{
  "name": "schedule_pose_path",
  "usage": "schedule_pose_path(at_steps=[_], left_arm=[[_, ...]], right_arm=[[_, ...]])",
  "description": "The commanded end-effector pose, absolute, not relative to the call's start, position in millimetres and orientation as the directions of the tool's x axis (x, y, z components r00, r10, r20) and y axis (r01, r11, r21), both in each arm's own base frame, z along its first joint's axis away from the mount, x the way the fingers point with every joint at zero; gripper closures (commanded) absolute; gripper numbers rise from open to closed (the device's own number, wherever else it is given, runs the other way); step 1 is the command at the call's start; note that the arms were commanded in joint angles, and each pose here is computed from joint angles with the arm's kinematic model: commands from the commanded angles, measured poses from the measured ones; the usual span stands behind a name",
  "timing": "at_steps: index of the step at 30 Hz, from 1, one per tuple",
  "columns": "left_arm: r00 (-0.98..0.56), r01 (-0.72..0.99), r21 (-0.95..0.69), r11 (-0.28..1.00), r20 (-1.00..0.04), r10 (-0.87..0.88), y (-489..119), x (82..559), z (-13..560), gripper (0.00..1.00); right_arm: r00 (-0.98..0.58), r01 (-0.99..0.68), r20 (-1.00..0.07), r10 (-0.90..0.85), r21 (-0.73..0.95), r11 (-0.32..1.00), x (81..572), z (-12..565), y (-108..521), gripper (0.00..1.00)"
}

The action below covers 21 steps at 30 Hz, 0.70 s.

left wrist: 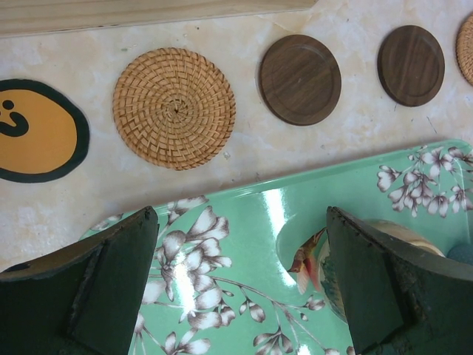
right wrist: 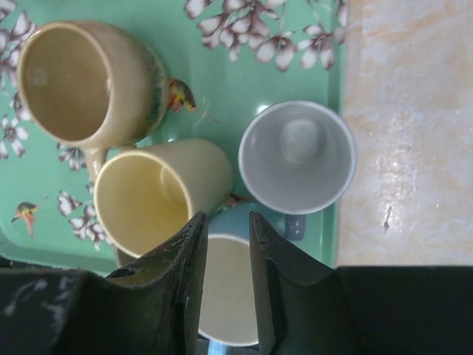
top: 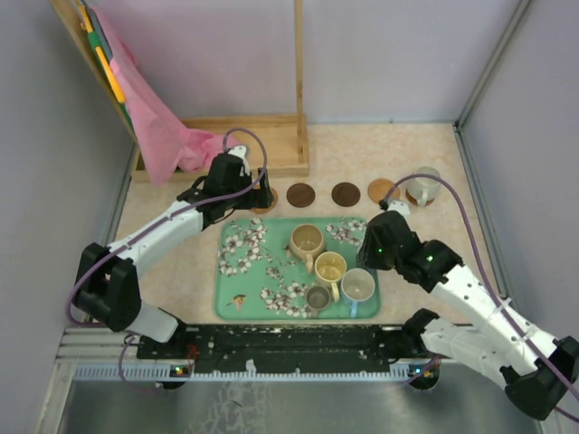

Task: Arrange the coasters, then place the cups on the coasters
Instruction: Pick up the cup from the tray.

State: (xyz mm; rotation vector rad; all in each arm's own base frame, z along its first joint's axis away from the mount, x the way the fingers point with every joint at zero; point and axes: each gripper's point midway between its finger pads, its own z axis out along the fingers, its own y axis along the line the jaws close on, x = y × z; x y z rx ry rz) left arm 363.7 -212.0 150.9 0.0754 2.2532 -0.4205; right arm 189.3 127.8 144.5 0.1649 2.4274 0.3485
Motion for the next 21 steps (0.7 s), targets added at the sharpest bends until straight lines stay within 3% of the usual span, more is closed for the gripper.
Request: schedule_pose_path(at_steps=[1,21], left_arm=[[-0.648,0.196,-0.273,0.942,-0.757,-0.084,-215,367,158,0.0],[-0.65,0.191,-0.267,0.945,-0.756,-0.083,-213,366,158,0.0]], right_arm=[[-0.748,0.014,-0.623,0.229,0.331,0.944,186,172,145,0.7],[-0.805,-0.094,-0.576,0.142,0.36,0.928,154,179,195,0.71]])
